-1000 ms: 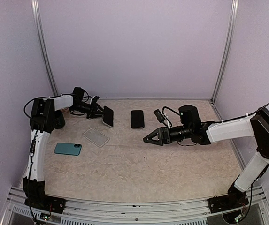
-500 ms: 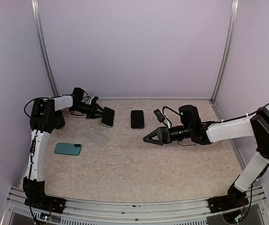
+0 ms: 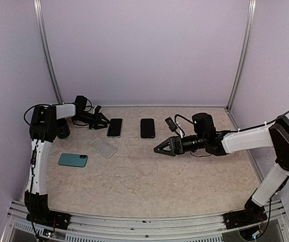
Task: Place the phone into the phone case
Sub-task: Place the phone with the phone case at the center of the board.
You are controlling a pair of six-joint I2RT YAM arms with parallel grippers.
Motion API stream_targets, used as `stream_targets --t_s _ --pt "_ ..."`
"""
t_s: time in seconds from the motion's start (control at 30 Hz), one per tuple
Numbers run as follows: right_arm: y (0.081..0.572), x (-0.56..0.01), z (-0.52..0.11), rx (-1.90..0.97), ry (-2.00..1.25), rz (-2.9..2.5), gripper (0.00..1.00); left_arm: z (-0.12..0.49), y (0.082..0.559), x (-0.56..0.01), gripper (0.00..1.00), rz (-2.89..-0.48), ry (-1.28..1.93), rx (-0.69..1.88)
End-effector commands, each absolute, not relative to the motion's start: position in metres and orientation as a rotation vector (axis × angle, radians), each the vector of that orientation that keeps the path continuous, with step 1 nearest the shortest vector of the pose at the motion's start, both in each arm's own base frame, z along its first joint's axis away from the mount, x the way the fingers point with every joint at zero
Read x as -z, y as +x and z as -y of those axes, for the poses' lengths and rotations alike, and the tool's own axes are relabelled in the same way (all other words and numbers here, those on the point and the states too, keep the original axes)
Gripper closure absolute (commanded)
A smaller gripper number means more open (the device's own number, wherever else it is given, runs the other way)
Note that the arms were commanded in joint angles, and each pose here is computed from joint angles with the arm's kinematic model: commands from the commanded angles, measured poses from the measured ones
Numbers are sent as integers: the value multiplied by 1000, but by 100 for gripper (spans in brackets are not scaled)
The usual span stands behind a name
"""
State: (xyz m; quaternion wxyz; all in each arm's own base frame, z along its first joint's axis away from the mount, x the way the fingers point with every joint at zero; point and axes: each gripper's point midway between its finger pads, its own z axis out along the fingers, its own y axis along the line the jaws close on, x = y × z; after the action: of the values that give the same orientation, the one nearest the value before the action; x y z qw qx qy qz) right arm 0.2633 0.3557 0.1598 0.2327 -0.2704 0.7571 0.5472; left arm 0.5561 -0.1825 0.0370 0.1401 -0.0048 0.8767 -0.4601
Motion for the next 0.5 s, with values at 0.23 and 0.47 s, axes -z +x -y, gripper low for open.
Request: stream_targets --t_s 0.23,0.47 --pt "266 -155 -358 -1458 -741 -2102 1 170 564 -82 66 -2440 -8 1226" --pt "277 -146 -360 -1343 -736 -2161 1 166 548 -124 48 -2382 -11 1131"
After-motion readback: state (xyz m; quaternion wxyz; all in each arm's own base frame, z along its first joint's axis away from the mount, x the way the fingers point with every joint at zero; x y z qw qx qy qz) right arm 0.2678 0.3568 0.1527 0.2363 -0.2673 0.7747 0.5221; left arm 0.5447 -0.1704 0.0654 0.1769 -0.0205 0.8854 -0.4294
